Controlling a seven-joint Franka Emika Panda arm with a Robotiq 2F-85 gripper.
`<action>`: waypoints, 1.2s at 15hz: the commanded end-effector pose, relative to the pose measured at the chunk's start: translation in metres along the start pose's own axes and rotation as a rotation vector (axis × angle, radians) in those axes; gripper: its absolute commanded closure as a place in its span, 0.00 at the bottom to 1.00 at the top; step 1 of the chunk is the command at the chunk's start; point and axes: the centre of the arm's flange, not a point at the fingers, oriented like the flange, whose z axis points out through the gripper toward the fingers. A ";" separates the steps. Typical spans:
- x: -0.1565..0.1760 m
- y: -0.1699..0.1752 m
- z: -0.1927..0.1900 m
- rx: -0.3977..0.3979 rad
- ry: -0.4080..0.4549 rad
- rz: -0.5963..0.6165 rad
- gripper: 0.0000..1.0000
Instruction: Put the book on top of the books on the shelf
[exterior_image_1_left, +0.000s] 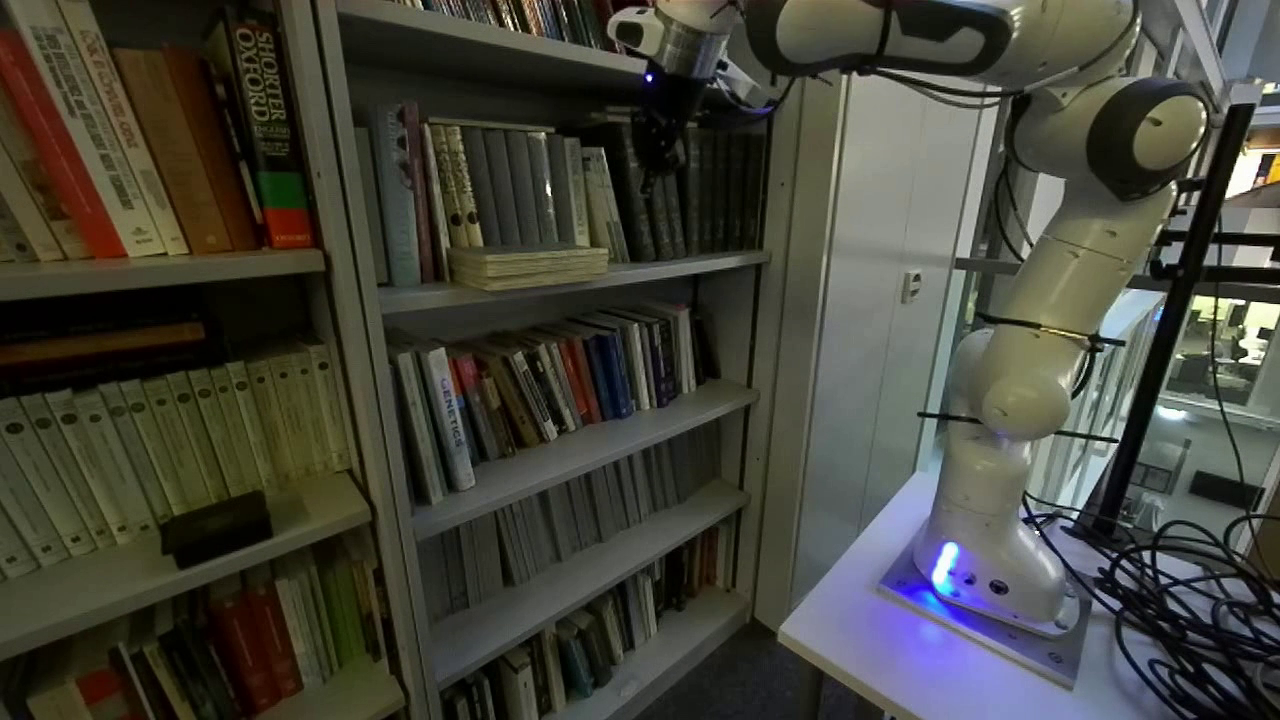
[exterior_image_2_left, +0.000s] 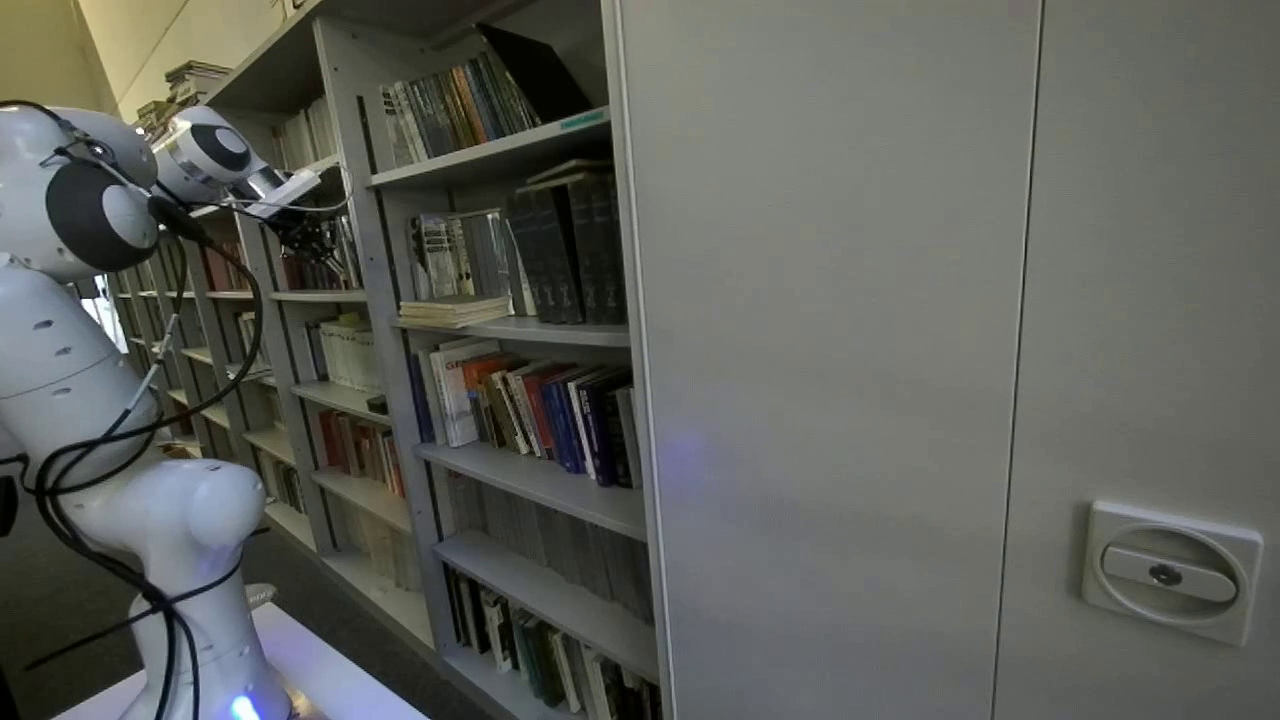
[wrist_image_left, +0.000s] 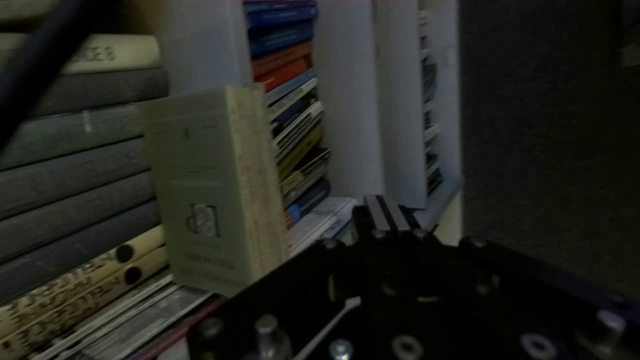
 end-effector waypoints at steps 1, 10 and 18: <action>-0.015 -0.017 0.000 0.205 -0.051 -0.033 1.00; 0.013 -0.041 0.013 0.432 0.103 -0.064 0.98; 0.012 -0.046 0.019 0.477 0.073 -0.092 0.40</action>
